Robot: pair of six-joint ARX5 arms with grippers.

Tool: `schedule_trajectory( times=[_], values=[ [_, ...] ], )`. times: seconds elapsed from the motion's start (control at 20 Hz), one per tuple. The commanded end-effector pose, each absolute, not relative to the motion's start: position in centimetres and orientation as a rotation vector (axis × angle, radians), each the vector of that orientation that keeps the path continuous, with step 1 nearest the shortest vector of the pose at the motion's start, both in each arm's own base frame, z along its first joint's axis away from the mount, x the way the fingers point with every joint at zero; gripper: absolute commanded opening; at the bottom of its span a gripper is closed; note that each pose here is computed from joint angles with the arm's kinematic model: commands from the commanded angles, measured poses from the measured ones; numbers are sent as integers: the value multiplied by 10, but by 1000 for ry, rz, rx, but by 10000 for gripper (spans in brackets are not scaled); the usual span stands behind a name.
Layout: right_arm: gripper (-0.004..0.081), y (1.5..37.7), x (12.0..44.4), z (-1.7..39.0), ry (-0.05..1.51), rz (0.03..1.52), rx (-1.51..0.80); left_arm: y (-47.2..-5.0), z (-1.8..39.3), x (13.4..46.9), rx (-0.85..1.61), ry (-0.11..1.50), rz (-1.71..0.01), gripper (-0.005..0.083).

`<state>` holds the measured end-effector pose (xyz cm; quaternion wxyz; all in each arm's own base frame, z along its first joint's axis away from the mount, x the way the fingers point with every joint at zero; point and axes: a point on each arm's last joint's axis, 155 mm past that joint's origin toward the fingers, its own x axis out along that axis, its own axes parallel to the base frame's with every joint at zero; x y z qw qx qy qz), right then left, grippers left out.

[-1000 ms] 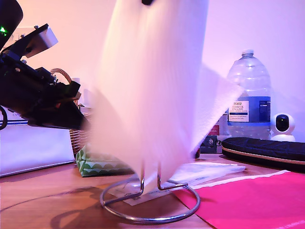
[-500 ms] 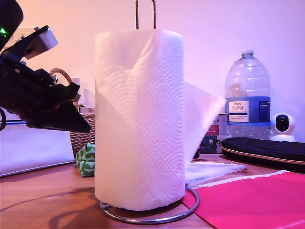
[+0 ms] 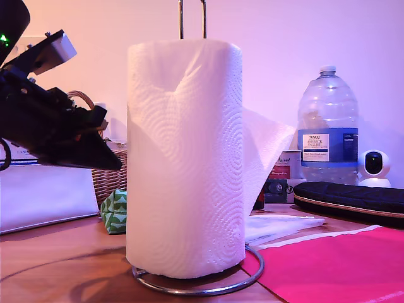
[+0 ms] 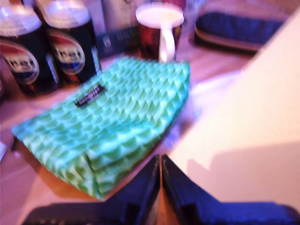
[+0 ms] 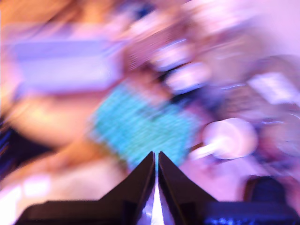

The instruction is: Insert the paper towel roll into the metallic stand.

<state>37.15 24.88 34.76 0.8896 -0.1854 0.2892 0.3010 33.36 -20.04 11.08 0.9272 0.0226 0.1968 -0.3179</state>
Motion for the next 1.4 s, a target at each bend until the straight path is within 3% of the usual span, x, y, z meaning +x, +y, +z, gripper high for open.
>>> schedule_trajectory(
  times=[0.0, 0.15, 0.3, 0.6, 1.0, 1.35],
  values=[
    [-12, 237, 389, 364, 542, 574, -319, -196, 107, 333, 43, 408, -653, -24],
    [-12, 200, 421, 356, 535, 470, -276, -193, 112, 335, 27, 393, -669, -24],
    [-12, 170, 441, 319, 594, 409, -254, -195, 125, 338, 12, 338, -698, -24],
    [-12, 147, 462, 254, 629, 418, -199, -186, 128, 343, 5, 328, -679, -24],
    [-12, 123, 466, 202, 623, 378, -172, -169, 128, 349, -25, 332, -665, -24],
    [-12, 91, 434, 192, 560, 332, -129, -160, 128, 350, -46, 338, -676, -24]
  ],
)
